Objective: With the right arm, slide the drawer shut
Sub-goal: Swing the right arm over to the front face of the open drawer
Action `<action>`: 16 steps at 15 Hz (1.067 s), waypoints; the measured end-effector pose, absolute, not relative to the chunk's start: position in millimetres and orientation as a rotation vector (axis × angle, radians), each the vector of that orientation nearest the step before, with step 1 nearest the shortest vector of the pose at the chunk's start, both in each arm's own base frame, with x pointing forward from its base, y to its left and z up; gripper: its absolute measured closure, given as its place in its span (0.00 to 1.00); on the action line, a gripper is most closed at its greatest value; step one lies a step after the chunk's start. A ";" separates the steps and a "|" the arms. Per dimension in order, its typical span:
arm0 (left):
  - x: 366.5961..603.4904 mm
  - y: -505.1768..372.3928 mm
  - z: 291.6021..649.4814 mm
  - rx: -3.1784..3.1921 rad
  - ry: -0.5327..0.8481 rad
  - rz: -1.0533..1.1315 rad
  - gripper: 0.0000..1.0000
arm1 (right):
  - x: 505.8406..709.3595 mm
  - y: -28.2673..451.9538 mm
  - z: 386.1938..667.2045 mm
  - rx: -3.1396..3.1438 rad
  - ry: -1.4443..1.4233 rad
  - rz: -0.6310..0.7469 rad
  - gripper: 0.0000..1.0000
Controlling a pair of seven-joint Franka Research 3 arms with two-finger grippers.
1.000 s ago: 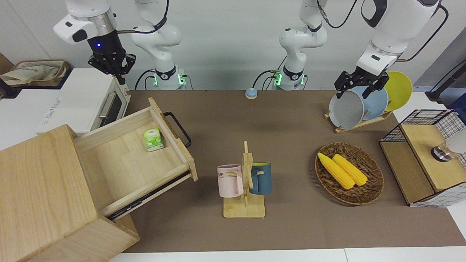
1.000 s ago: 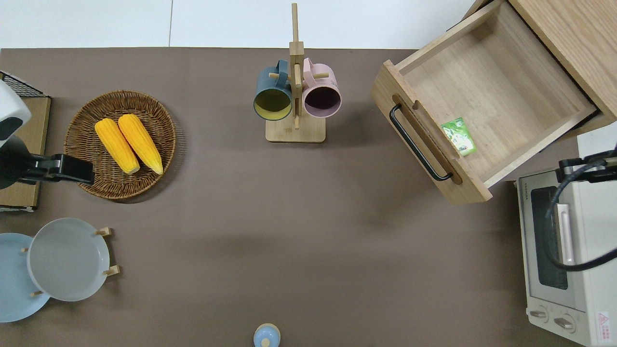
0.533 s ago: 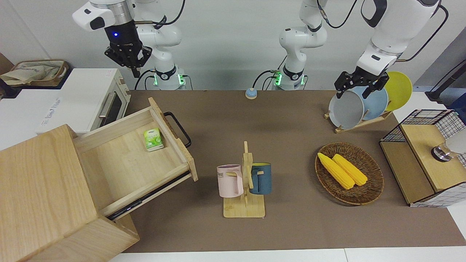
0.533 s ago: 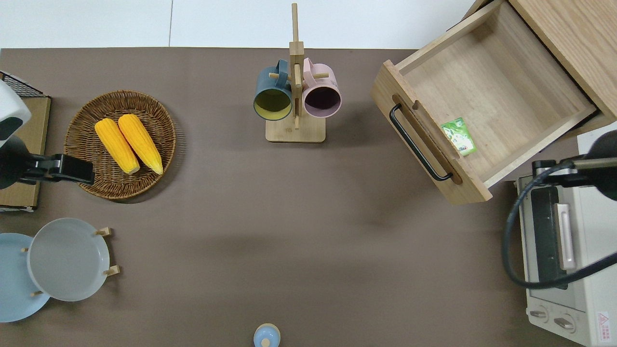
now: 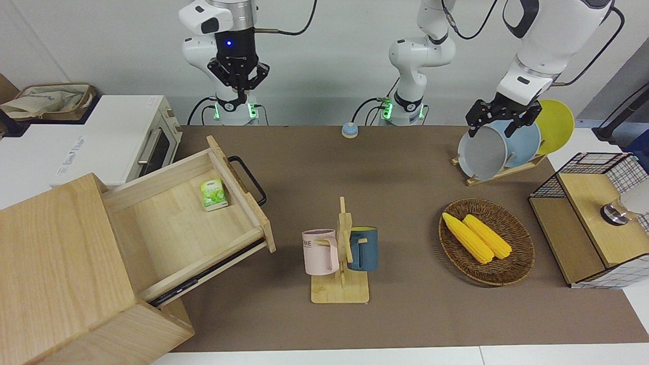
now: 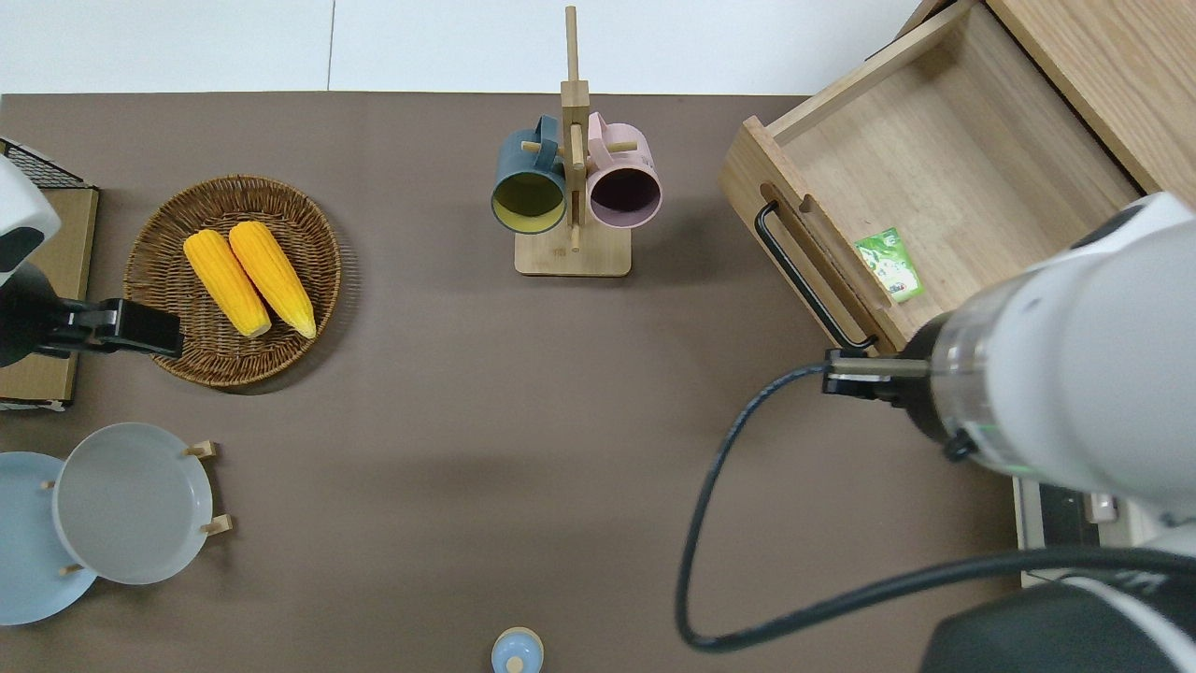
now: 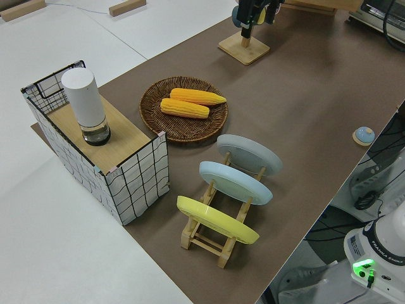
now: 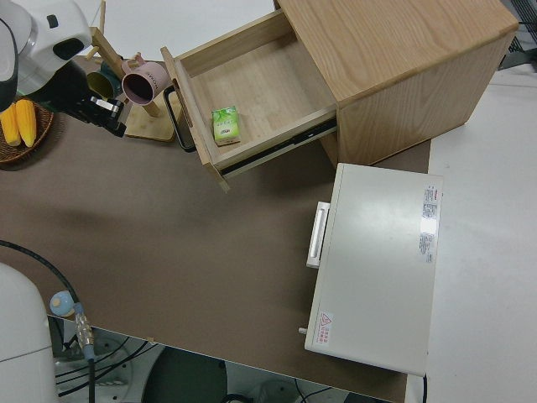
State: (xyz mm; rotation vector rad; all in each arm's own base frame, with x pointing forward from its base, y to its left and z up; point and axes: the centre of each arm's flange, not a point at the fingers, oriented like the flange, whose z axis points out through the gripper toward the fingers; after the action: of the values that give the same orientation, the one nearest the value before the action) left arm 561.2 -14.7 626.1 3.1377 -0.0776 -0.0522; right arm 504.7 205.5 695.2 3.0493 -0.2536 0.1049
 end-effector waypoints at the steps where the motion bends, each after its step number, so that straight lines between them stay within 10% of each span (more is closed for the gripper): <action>1: 561.2 -14.7 626.1 3.138 -0.078 -0.052 0.00 | 503.9 219.0 690.0 3.044 -0.282 0.108 0.99; 16: 561.2 -14.7 626.1 3.138 -0.078 -0.052 0.00 | 561.8 260.9 570.6 2.913 -0.873 -0.016 0.99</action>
State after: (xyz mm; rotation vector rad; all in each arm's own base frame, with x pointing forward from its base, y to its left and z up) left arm 561.2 -14.7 626.1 3.1377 -0.0776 -0.0522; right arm 561.8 260.9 570.6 2.9129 -0.8730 -0.0160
